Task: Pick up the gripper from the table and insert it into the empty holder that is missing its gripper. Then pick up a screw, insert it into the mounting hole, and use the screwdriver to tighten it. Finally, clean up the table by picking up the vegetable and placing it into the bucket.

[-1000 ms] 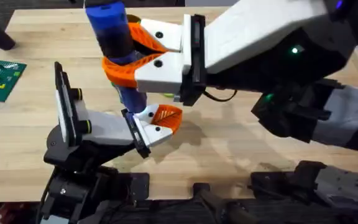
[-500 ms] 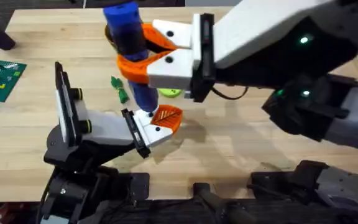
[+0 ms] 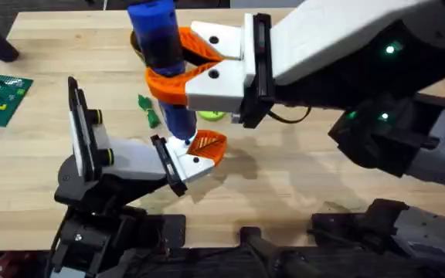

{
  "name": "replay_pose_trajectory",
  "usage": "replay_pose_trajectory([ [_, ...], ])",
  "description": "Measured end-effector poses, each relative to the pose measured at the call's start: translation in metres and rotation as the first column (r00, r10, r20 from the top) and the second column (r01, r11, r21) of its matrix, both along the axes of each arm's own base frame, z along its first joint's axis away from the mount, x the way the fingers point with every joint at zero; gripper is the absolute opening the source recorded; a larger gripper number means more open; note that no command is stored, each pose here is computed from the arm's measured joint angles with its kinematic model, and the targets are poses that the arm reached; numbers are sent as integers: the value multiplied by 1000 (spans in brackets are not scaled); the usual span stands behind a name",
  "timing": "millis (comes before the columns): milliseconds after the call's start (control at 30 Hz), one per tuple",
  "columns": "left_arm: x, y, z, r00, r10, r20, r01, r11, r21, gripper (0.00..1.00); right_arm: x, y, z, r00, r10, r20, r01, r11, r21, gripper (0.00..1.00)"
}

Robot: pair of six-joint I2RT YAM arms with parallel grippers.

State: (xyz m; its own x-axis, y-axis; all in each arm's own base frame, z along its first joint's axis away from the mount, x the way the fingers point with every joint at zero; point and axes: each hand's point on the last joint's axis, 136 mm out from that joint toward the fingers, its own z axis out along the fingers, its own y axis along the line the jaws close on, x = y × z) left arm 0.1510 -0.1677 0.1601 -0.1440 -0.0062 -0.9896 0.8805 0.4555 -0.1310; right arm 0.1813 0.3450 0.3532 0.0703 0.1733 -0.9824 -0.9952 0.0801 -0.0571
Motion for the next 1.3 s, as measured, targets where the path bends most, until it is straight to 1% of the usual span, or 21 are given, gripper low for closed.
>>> replay_pose_trajectory([
  [267, 0, 0, 0, 1000, 0, 0, 0, 1000, 0, 13, -1, 0, 2, 1000, 5, -3, -5, 1000, 9, 52],
  [667, 0, 0, 0, 1000, 0, 0, 0, 1000, 0, 13, 0, 1, -5, 1000, 4, -31, -5, 1000, -17, 52],
  [1300, 0, 0, 0, 1000, 0, 0, 0, 1000, 0, 13, 0, 1, -5, 999, 5, -31, -6, 1000, -17, 52],
])
